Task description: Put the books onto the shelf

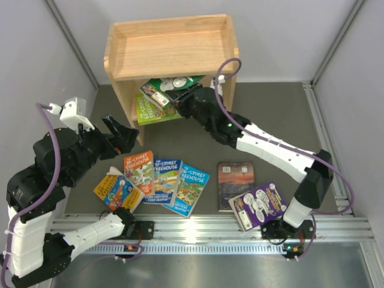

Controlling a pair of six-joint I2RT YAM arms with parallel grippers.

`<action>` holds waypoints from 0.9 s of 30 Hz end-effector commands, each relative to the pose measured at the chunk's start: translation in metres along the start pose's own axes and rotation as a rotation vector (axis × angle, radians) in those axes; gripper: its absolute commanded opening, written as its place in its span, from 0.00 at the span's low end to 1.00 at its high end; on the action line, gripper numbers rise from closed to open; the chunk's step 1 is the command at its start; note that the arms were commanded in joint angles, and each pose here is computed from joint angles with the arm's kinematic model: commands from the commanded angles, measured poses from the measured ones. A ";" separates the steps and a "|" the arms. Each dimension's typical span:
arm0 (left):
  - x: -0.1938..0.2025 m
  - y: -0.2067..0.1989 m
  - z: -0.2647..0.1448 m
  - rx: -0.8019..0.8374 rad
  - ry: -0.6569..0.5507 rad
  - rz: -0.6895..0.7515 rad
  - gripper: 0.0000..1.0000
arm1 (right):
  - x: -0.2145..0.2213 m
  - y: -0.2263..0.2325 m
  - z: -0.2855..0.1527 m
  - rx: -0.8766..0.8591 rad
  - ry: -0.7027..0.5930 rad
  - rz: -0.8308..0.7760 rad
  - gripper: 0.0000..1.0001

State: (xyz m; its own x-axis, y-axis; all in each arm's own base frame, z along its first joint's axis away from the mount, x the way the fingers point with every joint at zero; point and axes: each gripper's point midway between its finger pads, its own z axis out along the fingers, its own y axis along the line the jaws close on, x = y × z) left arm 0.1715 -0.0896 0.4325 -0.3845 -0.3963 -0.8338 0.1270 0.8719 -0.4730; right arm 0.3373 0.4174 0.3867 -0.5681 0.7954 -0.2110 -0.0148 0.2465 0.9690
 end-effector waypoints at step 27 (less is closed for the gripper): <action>-0.016 0.017 -0.090 0.119 -0.011 0.117 0.99 | 0.067 -0.018 0.061 0.036 -0.521 0.233 0.00</action>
State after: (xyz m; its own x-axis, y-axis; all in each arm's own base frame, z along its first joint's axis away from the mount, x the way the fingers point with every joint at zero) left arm 0.1088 -0.0495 0.4796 -0.3055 -0.3756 -0.8750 0.2710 0.8466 -0.4580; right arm 0.3415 0.5069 0.3049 -0.1469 0.9808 -0.1282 0.1509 0.1504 0.9770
